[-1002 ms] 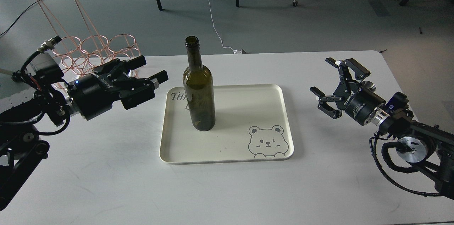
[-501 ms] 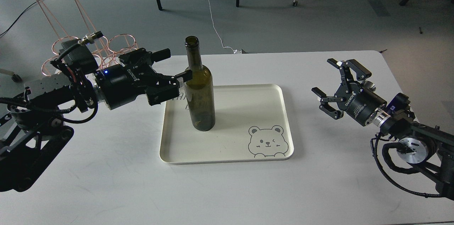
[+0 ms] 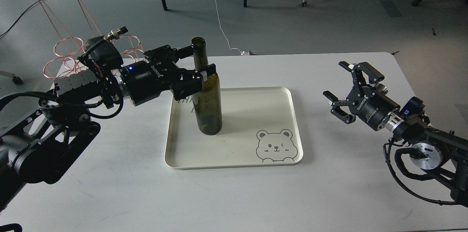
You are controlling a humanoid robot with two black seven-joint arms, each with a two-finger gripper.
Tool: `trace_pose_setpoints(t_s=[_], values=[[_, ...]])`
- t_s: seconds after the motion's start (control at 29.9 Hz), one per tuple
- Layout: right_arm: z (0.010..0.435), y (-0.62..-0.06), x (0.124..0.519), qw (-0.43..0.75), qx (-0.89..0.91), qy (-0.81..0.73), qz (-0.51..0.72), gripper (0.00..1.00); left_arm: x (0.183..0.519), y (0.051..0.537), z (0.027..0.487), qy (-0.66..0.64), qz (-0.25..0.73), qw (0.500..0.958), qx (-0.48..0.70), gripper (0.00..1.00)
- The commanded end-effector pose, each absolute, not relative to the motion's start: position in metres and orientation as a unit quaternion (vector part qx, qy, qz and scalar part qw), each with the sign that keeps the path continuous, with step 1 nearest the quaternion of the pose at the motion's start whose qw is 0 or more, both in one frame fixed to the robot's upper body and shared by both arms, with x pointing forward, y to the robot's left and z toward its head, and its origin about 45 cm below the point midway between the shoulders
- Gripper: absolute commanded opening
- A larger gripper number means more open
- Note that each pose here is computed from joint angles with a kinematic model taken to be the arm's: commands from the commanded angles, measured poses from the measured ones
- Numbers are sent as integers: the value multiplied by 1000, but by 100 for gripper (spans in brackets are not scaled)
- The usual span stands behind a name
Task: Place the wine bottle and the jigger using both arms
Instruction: 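Reach the left gripper to the wine bottle neck and grasp it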
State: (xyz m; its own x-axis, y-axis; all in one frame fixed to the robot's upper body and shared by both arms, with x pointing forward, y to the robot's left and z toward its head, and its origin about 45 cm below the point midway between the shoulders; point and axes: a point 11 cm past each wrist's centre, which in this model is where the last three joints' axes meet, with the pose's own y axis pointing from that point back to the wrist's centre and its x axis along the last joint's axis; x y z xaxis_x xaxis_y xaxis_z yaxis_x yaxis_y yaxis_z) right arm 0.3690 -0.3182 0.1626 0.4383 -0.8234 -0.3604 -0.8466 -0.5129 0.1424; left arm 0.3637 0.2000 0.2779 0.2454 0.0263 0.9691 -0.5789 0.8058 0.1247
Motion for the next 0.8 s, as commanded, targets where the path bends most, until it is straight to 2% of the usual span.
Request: trace_pose_setpoints(t_s=[0.0, 0.2, 0.33, 0.53, 0.63, 0.77], values=[[163, -318, 369, 30, -848, 492, 196, 98, 369, 198, 281, -584, 201, 750, 238, 83], [161, -319, 368, 30, -846, 494, 197, 98, 369, 198, 280, -583, 201, 751, 239, 77], [160, -319, 367, 29, -846, 494, 198, 98, 370, 198, 281, -583, 201, 750, 239, 69], [160, -320, 367, 28, -845, 497, 197, 98, 369, 199, 281, -584, 200, 749, 240, 45], [160, -320, 367, 27, -844, 498, 196, 98, 368, 196, 279, -584, 195, 751, 240, 26], [159, -320, 367, 26, -843, 500, 196, 98, 368, 196, 280, -585, 193, 750, 240, 22]])
